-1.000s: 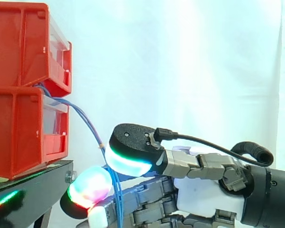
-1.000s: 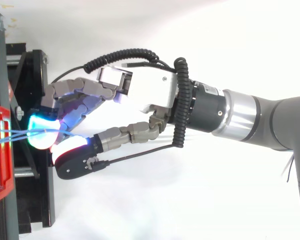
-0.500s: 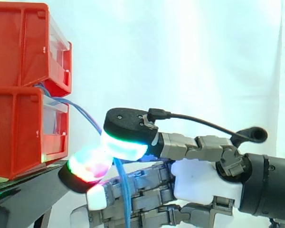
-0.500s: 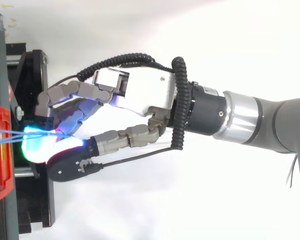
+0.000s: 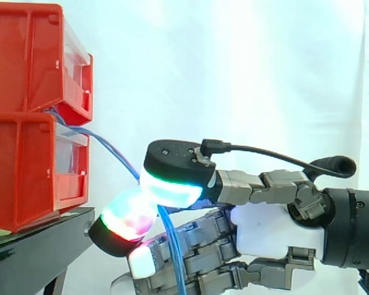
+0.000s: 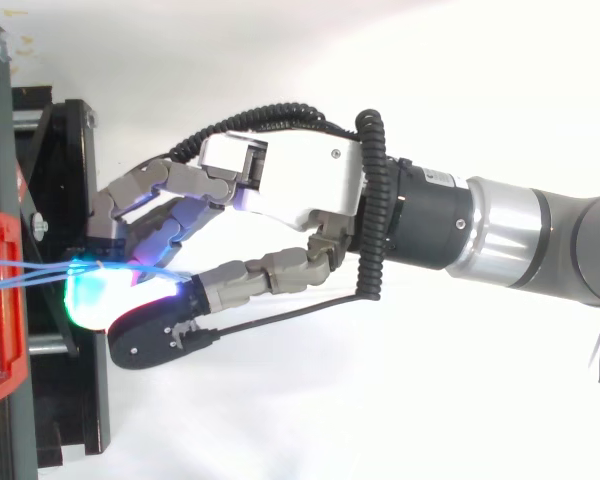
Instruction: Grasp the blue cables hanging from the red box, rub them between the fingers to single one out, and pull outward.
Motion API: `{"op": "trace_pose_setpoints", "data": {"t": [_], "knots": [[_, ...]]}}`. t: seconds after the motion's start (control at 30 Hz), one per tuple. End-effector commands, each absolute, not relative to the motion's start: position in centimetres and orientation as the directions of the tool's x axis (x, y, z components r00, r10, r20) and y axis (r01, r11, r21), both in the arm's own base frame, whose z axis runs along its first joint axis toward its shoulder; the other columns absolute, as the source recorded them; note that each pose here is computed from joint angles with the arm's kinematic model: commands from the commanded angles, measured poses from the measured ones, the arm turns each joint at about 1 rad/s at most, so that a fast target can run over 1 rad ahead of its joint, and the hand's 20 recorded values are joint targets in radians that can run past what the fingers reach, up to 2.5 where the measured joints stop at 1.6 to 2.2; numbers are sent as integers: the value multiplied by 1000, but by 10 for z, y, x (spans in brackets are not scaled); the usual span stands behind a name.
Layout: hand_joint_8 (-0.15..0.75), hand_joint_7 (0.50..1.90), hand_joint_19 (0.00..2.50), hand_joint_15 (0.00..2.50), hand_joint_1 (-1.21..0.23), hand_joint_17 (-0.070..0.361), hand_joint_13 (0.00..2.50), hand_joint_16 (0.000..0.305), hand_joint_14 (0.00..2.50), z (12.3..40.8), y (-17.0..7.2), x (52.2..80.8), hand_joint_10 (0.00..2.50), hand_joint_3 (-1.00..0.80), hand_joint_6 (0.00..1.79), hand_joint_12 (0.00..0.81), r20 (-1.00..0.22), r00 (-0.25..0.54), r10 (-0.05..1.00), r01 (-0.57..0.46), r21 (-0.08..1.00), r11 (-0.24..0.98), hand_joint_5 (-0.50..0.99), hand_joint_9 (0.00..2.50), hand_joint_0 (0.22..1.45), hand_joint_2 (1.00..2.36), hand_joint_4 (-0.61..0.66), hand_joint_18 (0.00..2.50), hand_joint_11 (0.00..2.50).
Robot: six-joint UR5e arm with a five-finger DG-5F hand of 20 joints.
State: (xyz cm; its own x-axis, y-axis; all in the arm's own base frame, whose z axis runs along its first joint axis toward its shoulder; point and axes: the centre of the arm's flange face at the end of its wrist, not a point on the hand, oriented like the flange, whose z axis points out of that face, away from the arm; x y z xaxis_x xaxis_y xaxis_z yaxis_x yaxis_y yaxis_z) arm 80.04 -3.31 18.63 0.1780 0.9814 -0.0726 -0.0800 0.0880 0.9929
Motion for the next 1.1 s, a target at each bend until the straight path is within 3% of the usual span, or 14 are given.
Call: {"op": "trace_pose_setpoints", "data": {"t": [0.0,0.4,0.6,1.07], "knots": [[301,924,272,358,-721,107,725,48,14,187,-34,800,17,-395,846,397,-72,179,981,-80,993,88,-137,899,535,1007,156,527,464],[302,1087,277,347,-676,111,721,49,14,188,-41,800,15,-443,655,409,-81,207,975,-69,993,98,-100,896,517,1003,190,530,465],[304,1171,285,341,-671,109,722,49,14,182,-46,795,15,-443,598,409,-142,251,957,-5,989,148,-89,894,518,1003,201,526,454],[302,1206,287,342,-669,108,722,48,15,187,-46,796,15,-437,569,408,-157,291,944,1,986,164,-83,901,521,1004,193,521,457]]}}
